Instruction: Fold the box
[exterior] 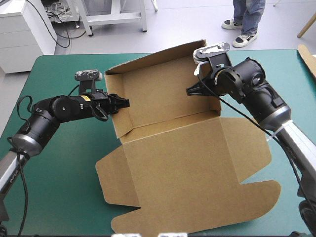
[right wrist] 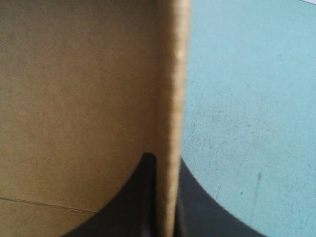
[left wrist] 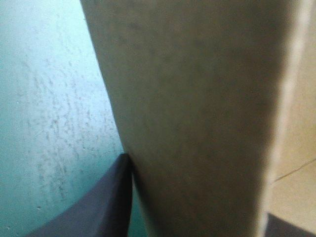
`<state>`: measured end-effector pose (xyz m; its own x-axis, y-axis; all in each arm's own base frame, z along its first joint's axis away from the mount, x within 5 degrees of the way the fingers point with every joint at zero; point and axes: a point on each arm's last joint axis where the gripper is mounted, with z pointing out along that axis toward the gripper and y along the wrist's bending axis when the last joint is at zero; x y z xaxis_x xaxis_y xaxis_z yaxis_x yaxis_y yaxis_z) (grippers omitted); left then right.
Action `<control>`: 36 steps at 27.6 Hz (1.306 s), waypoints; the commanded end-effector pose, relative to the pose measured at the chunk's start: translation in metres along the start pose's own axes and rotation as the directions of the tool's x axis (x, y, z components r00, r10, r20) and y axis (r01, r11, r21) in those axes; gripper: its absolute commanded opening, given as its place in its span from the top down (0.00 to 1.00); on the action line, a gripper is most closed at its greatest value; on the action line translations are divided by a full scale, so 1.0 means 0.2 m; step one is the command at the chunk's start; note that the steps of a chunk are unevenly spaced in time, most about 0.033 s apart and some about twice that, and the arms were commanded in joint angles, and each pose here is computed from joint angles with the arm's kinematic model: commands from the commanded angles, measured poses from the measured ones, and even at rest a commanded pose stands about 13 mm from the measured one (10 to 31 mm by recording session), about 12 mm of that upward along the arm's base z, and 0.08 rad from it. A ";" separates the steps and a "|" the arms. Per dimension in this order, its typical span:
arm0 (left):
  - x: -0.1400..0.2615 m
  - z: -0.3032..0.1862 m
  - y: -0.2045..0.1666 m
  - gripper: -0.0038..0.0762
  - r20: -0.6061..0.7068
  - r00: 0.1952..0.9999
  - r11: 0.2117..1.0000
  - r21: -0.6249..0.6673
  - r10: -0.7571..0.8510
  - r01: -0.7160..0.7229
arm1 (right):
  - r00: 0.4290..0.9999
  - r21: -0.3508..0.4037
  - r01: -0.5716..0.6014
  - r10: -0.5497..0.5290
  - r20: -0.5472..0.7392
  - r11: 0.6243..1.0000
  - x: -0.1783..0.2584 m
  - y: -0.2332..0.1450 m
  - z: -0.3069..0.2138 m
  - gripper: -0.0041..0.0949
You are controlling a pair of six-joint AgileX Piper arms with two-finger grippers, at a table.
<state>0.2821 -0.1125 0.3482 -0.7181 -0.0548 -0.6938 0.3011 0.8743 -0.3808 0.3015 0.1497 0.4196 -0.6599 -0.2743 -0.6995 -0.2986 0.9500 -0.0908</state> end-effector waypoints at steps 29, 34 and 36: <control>-0.03 0.67 0.07 0.96 -0.413 0.904 0.954 -0.214 0.108 -0.212 | 0.920 -0.038 -0.069 0.049 -0.388 0.997 0.18 -0.16 0.84 0.98; -0.04 0.72 0.08 0.91 -0.385 0.913 0.956 -0.193 0.135 -0.222 | 0.936 -0.043 -0.062 0.043 -0.348 0.997 0.15 -0.16 0.85 0.98; -0.06 0.70 0.07 0.80 -0.375 0.916 0.956 -0.191 0.138 -0.223 | 0.947 -0.044 -0.059 0.042 -0.320 0.997 0.11 -0.16 0.83 0.97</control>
<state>0.3839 -0.1628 0.2470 -0.9002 0.2010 -0.3862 0.2589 0.9603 -0.1037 0.4082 0.1386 0.2600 -0.9134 -0.2403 -0.3285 -0.2554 0.9668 0.0031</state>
